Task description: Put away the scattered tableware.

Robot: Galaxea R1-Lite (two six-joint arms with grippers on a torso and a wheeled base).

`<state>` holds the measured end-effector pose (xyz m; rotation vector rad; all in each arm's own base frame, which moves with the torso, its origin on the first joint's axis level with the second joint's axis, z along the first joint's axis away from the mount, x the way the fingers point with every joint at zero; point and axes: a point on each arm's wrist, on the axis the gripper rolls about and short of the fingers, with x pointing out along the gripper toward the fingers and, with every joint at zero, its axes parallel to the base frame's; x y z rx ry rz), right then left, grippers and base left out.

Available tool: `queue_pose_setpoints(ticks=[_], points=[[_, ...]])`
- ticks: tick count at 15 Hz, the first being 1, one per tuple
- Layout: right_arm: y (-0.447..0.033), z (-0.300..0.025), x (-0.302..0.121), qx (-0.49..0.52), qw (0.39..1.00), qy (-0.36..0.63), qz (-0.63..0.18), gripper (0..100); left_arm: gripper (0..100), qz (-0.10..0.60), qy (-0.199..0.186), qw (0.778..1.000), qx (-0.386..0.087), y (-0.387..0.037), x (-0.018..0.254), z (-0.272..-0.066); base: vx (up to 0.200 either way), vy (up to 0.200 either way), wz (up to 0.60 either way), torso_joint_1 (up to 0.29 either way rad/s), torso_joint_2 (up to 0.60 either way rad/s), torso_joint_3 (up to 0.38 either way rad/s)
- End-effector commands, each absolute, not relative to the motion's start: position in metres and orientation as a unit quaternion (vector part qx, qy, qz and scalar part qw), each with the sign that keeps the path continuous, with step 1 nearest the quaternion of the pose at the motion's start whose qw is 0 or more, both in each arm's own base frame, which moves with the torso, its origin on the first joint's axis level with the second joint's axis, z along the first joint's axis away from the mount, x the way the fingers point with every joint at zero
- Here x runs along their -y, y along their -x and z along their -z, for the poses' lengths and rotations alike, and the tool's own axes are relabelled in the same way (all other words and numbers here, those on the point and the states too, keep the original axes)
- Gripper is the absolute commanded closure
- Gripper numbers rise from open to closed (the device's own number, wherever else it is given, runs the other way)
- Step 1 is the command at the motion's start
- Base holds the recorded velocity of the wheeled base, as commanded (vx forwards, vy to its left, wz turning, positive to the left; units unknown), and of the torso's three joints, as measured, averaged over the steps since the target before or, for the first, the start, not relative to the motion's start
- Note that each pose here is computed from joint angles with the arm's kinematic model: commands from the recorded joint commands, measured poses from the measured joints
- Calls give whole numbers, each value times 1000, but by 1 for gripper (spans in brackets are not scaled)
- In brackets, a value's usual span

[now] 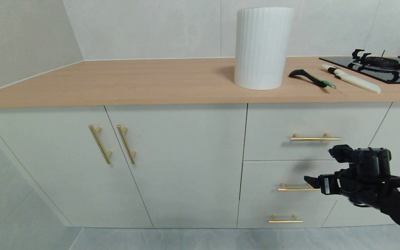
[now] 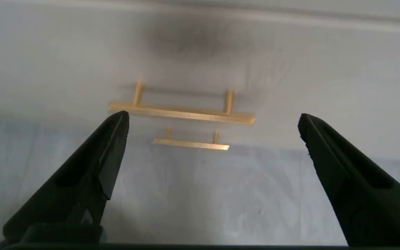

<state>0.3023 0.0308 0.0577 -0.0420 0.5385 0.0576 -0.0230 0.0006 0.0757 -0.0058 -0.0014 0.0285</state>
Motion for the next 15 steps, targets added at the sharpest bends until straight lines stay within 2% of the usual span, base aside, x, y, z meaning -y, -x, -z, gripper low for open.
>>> queue_pose_setpoints(ticks=[1,8,15], points=[[-310,-32,-32,-285,958,27,-14,0,0,-15,3,1000,0,23,-1,-76,0,0,0,0,0,0],[-325,7,-41,-255,966,39,13,0,0,-15,3,1000,0,23,-1,-76,0,0,0,0,0,0],[-337,27,-46,-237,969,47,44,0,0,-15,3,1000,0,23,-1,-76,0,0,0,0,0,0]])
